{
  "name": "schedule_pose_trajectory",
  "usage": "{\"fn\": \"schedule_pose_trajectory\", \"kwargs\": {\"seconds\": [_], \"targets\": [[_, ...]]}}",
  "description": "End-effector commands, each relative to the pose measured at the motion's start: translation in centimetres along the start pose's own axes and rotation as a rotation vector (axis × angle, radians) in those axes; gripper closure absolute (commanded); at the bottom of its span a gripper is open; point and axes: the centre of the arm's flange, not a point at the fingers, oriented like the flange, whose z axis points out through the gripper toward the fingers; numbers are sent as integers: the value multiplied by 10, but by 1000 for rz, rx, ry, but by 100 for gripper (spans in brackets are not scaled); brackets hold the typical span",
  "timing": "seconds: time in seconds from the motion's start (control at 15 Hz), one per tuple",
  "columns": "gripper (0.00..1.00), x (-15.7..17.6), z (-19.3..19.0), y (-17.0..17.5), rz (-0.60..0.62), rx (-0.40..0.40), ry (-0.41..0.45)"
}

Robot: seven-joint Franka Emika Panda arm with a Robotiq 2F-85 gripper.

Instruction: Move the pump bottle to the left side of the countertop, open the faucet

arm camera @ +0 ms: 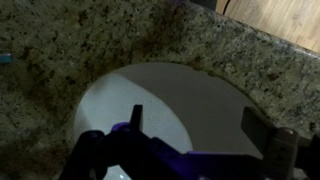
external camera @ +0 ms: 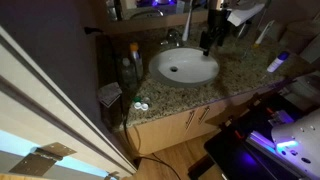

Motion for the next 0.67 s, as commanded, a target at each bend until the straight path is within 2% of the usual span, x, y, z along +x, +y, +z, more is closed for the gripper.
{"fn": "schedule_pose_trajectory", "kwargs": {"seconds": [0.0, 0.13, 0.27, 0.4, 0.47, 0.6], "targets": [[0, 0, 0, 0, 0, 0, 0], [0, 0, 0, 0, 0, 0, 0], [0, 20, 3, 0, 107, -26, 18], [0, 15, 6, -9, 246, 20, 46], [0, 52, -15, 48, 302, 46, 57], [0, 51, -37, 86, 401, 81, 84]]}}
